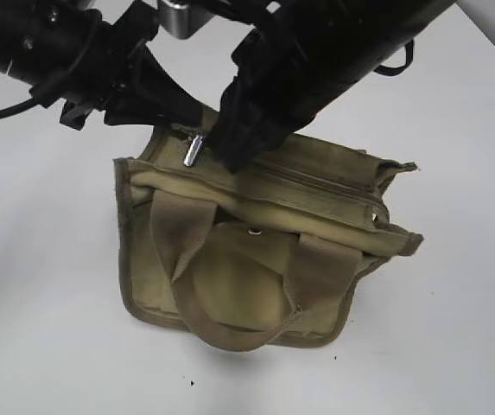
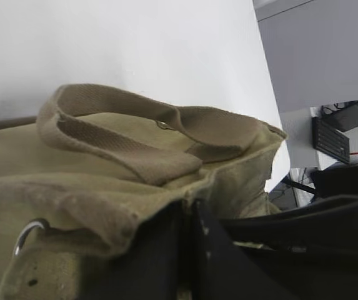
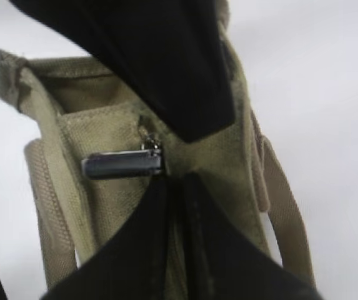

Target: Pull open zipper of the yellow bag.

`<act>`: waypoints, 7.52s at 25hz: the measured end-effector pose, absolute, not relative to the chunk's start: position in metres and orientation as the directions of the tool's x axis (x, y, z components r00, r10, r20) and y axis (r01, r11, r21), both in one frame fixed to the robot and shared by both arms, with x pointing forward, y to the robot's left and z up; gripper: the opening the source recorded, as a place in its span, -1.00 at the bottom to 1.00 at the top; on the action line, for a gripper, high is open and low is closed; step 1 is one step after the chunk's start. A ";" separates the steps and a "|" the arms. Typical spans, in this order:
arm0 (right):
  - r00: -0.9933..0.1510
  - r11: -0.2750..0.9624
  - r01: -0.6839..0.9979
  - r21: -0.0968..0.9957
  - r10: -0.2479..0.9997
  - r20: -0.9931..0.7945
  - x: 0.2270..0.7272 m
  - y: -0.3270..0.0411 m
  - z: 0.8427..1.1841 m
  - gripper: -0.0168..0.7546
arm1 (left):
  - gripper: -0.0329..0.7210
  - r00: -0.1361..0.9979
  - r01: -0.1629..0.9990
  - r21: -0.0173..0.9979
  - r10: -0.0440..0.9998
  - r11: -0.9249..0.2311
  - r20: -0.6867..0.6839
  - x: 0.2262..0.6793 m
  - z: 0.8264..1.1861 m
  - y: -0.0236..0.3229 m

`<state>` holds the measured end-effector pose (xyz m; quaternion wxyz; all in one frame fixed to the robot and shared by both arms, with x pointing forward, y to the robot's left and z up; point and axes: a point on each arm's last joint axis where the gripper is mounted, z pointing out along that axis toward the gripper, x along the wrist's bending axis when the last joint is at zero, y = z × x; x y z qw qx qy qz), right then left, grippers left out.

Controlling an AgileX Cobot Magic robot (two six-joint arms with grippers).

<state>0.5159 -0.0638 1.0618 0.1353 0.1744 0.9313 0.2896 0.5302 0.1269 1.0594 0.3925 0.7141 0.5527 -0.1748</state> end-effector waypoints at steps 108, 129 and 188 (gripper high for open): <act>-0.933 0.807 0.207 0.553 0.333 -0.137 0.512 -0.031 1.025 -0.95 | -0.90 0.350 0.919 0.375 0.695 -0.123 -0.628 0.531 1.055 0.135; -0.856 0.830 0.479 0.287 0.514 -0.057 0.509 -0.109 1.052 -0.95 | -0.90 0.340 0.923 0.370 0.679 -0.107 -0.651 0.531 1.057 0.132; -0.528 0.404 0.635 0.658 0.849 -0.012 0.255 -0.284 1.048 0.26 | -0.07 0.425 0.426 0.871 0.904 -0.245 0.047 0.235 1.083 0.298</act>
